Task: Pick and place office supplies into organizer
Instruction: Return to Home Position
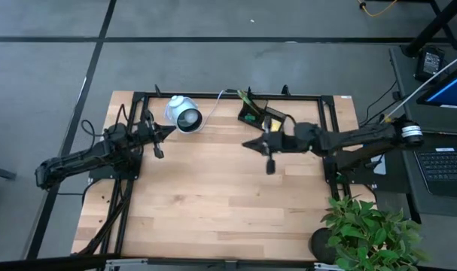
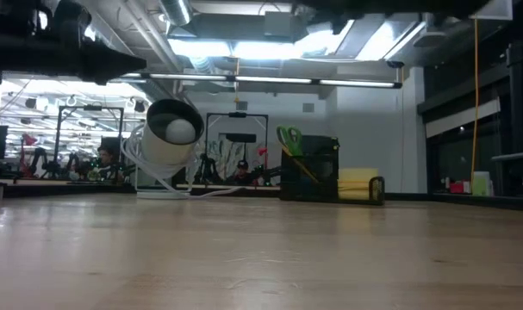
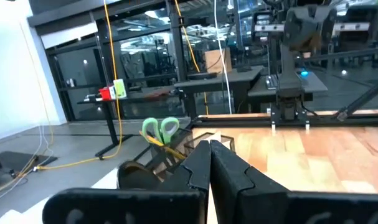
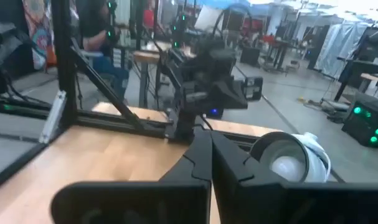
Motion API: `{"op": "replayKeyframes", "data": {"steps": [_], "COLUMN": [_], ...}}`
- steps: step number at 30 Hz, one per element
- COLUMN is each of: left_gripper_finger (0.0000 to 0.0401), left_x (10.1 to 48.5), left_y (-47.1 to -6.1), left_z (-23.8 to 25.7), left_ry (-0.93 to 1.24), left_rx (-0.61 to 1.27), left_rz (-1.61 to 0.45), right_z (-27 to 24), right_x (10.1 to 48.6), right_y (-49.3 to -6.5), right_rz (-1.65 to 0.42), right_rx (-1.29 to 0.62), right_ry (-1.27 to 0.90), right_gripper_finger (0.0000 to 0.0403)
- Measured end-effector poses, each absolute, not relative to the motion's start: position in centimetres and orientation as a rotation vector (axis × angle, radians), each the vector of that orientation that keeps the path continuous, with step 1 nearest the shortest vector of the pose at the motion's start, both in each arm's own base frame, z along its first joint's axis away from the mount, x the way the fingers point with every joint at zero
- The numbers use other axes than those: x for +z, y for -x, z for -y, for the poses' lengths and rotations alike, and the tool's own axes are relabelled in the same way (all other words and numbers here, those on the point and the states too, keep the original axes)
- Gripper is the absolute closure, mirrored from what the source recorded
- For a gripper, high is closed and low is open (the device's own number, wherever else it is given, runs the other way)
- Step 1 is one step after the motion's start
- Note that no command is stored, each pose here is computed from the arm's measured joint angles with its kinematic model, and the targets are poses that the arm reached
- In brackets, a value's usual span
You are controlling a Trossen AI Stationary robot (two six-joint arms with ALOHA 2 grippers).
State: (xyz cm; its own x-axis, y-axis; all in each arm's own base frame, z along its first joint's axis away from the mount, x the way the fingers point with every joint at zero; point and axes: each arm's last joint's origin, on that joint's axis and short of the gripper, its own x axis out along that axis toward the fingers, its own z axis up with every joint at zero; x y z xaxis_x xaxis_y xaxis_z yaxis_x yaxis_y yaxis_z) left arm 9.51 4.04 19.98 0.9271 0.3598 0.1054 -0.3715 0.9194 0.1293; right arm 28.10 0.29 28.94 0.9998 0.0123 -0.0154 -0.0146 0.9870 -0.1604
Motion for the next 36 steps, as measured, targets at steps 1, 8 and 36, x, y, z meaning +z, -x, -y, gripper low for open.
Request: {"op": "replayKeyframes", "data": {"steps": [1, 8, 36], "left_gripper_finger": [0.0400, 0.0400, 0.0398], "left_x": [19.6, 18.5, 17.3], "left_y": [-9.6, -9.7, -9.8], "left_z": [-4.1, -4.1, -4.3], "left_ry": [-0.149, -0.145, -0.056], "left_rx": [0.376, 0.377, 0.427], "left_rz": [0.082, 0.090, 0.048], "right_z": [-0.5, -1.0, -1.9], "right_x": [28.8, 28.0, 19.3], "right_y": [-27.4, -23.1, -14.7], "right_rz": [0.003, 0.040, 0.104], "right_rx": [0.019, 0.005, -0.052], "right_ry": [0.155, 0.138, 0.121], "right_gripper_finger": [0.0402, 0.0401, 0.0398]}}
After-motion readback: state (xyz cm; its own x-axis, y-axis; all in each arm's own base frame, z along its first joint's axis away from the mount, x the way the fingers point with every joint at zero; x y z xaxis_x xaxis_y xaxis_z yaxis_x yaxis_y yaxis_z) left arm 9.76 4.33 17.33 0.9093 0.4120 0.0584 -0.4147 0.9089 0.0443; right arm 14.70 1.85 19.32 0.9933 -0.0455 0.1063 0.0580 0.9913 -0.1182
